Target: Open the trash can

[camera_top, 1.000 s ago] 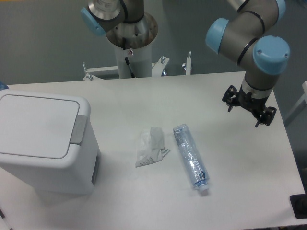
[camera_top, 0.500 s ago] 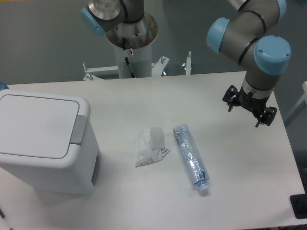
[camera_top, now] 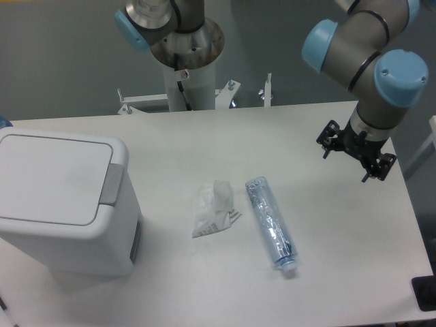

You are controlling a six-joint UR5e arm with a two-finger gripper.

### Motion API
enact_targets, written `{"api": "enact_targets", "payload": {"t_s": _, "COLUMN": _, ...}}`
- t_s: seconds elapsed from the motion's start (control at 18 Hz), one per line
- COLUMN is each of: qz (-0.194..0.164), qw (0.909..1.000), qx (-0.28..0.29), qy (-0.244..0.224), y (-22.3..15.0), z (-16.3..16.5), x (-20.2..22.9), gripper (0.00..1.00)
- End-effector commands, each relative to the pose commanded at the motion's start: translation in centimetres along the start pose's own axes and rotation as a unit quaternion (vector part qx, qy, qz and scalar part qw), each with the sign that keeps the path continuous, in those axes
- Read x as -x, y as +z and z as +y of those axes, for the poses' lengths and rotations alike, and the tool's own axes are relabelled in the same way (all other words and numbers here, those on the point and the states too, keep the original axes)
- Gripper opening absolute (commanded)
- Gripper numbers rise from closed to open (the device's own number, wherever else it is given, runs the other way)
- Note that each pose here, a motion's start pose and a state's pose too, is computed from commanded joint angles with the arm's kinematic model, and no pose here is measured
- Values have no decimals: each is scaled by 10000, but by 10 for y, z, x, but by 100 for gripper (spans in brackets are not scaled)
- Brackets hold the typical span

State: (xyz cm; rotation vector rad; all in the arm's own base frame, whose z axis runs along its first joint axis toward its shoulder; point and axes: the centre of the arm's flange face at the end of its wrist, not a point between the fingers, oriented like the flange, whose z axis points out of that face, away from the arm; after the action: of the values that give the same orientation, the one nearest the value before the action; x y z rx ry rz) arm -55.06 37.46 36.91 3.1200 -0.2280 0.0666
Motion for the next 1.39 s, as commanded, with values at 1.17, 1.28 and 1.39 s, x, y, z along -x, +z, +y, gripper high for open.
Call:
{"api": "enact_targets", "payload": {"t_s": 1.17, "qz": 392, "qw": 9682, "qx": -982, "qy": -2268, "y": -98, "z": -152, "x": -100, "gripper": 100}}
{"api": "enact_targets", "payload": {"t_s": 1.28, "qz": 484, "qw": 9641, "qx": -1102, "qy": -2365, "y": -102, "z": -160, "x": -107, "gripper": 100}}
{"api": "enact_targets", "payload": {"t_s": 1.39, "qz": 647, "qw": 9567, "qx": -1295, "qy": -2523, "y": -111, "z": -166, "x": -117, "gripper": 100}}
